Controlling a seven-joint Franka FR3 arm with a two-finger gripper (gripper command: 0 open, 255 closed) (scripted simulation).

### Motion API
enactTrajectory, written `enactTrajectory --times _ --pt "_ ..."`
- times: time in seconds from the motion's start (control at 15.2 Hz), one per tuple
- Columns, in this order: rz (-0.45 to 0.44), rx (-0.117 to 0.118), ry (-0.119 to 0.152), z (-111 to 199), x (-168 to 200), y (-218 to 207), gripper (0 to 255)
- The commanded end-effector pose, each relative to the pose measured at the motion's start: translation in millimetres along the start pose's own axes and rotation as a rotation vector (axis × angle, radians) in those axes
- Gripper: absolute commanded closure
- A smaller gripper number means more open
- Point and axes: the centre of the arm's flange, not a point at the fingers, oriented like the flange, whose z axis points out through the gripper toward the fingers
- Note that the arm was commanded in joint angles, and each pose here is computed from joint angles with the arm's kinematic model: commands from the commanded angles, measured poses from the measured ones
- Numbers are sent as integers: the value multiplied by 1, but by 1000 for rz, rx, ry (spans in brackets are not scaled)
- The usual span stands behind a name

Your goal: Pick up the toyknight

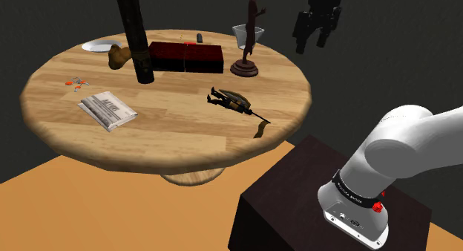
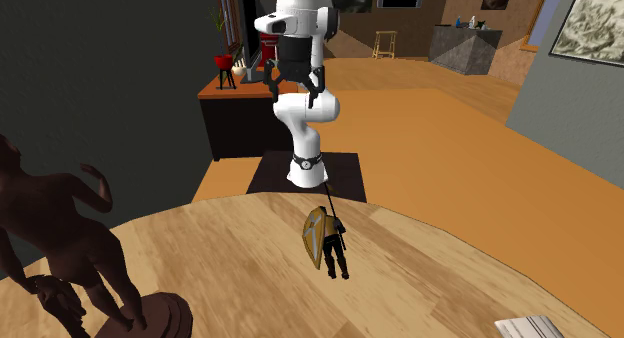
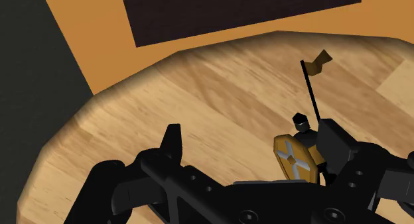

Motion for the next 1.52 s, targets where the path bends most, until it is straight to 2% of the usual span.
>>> enactTrajectory --times 0.0,0.73,1.45 --pt "0 0 0 0 0 0 0" --pt "-96 -130 -84 70 115 -97 0" --pt "-192 -261 -169 162 213 -195 0"
